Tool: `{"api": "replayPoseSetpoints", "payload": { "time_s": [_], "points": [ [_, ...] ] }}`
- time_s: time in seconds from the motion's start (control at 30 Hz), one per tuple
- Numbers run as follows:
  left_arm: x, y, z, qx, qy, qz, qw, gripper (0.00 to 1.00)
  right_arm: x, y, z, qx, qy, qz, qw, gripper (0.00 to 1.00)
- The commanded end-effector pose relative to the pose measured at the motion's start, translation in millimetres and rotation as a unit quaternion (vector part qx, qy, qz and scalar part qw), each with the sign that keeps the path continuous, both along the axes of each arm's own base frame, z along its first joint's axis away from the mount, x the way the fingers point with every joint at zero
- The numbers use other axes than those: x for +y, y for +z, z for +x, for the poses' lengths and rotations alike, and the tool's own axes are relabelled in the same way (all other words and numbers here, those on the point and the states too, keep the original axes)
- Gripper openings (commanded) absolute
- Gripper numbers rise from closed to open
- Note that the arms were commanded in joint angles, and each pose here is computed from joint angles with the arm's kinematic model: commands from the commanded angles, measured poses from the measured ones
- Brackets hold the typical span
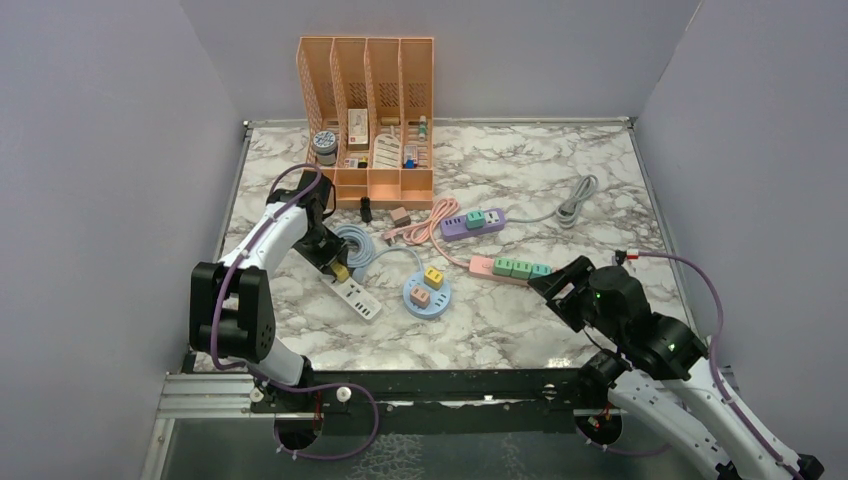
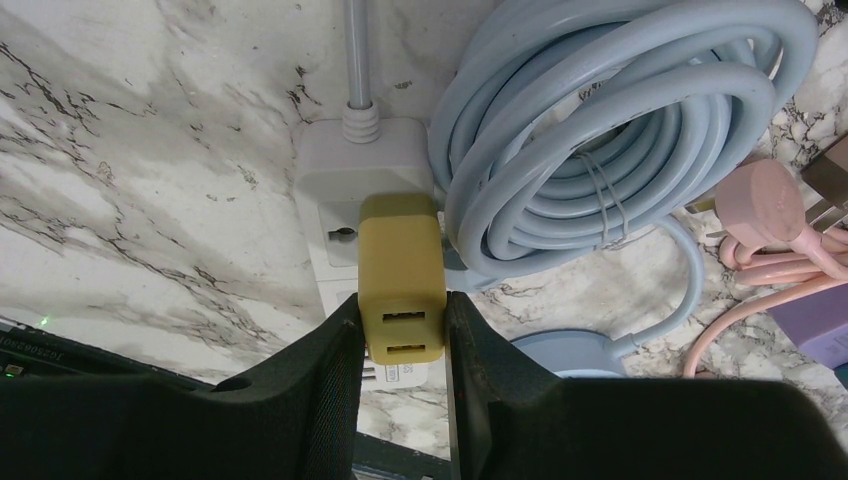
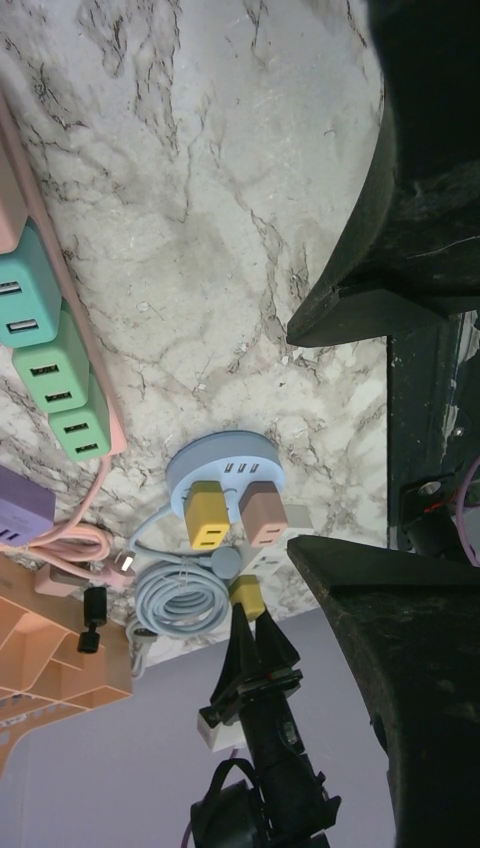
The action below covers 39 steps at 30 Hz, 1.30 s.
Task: Insert the plug
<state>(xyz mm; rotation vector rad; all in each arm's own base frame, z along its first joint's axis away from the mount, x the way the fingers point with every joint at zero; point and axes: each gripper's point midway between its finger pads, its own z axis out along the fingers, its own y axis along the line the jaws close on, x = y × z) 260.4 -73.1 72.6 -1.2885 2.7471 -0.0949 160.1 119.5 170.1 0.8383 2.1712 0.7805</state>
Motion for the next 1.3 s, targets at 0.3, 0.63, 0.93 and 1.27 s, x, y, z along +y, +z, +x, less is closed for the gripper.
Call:
{"api": "replayPoseSetpoints", "payload": {
  "time_s": [0.3,0.63,0.93,1.27],
  "points": [
    [4.4,-31.6,-11.3,0.040,-0.013,0.006,0.999,0.15,-9.3,-4.4,1.6,0.002,-0.019,-0.020,1.000,0.68],
    [18.8,33.5,0.2,-0.075,-0.058,0.040,0.995,0.99,-7.5,9.4,11.3,-0.024,-0.016,-0.029,0.999,0.69],
    [6.7,95.0,10.5,-0.215,-0.162,0.018,0.963,0.97,-6.5,8.7,14.2,-0.041,0.005,-0.050,0.998,0.69],
    [-67.1,137.1,46.0,-0.377,-0.304,-0.066,0.872,0.82,11.4,-4.4,24.8,-0.039,0.059,-0.084,0.994,0.67]
  ]
}}
